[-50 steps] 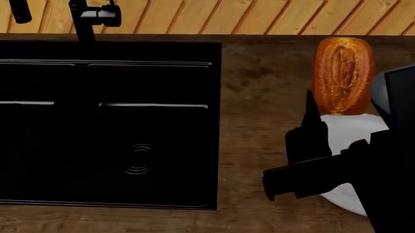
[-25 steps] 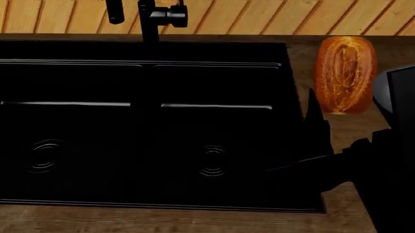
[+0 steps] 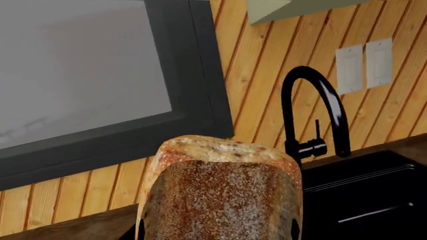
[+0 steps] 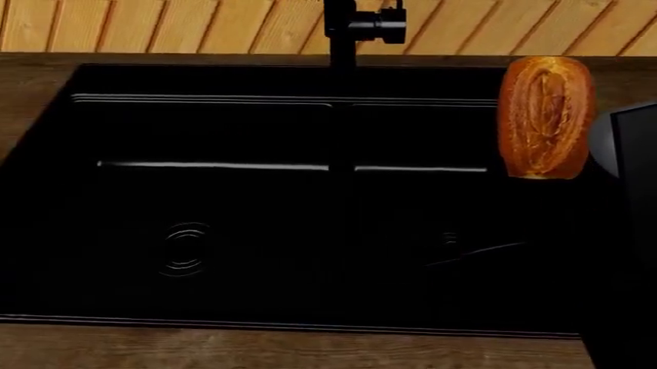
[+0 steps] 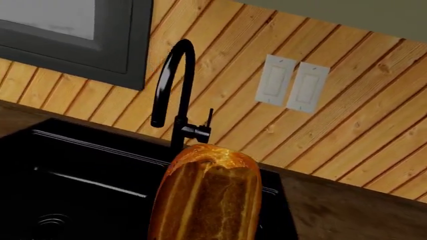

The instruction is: Place all breads on the cutting board.

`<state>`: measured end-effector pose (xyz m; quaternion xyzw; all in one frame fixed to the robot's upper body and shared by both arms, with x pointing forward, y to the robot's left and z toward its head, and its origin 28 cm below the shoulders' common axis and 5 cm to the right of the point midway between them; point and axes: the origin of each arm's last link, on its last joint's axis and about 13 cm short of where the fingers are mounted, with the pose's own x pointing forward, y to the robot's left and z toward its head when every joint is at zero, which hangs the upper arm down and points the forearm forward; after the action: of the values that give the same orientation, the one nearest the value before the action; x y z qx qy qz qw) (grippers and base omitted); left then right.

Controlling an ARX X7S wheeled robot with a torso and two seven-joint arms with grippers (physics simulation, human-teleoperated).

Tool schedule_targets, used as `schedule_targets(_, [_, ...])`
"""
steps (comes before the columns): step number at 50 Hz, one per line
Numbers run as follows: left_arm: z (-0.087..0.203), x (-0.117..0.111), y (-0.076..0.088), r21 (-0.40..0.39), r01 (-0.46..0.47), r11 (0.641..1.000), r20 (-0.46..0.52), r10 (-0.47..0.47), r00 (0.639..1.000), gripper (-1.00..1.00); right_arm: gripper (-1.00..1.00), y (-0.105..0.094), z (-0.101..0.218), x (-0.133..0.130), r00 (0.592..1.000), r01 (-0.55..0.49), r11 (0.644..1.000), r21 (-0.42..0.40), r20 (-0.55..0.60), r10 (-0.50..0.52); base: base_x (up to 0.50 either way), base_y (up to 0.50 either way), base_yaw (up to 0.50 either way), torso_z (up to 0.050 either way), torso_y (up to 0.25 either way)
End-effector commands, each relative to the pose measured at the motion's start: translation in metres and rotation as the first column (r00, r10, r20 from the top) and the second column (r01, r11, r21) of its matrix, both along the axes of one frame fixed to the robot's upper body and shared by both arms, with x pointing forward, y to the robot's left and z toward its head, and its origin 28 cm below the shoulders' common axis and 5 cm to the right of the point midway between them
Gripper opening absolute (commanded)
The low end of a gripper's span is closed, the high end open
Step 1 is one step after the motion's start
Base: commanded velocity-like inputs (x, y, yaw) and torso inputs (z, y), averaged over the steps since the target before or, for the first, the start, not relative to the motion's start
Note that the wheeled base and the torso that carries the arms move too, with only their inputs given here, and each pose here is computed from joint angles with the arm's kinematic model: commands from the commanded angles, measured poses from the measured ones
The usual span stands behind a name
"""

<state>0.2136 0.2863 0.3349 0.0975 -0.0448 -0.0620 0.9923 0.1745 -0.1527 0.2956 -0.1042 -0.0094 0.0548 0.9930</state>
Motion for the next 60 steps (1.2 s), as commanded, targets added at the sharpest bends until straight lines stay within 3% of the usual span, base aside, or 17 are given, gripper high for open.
schedule_targets(1, [0.0001, 0.0008, -0.0008, -0.03, -0.008, 1.0, -0.006, 0.008, 1.0, -1.0, -1.0, -0.0001, 0.0096, 0.0015, 0.997, 0.002, 1.0, -0.016, 0.082, -0.001, 0.0, 0.5, 0.0, 0.01, 0.0])
schedule_targets(60, [0.0025, 0.0011, -0.0018, -0.044, -0.009, 0.999, 0.005, 0.009, 1.0, -1.0, -1.0, 0.0022, 0.0085, 0.0041, 0.996, -0.006, 0.999, -0.033, 0.083, 0.008, 0.0, 0.5, 0.0, 0.0, 0.001])
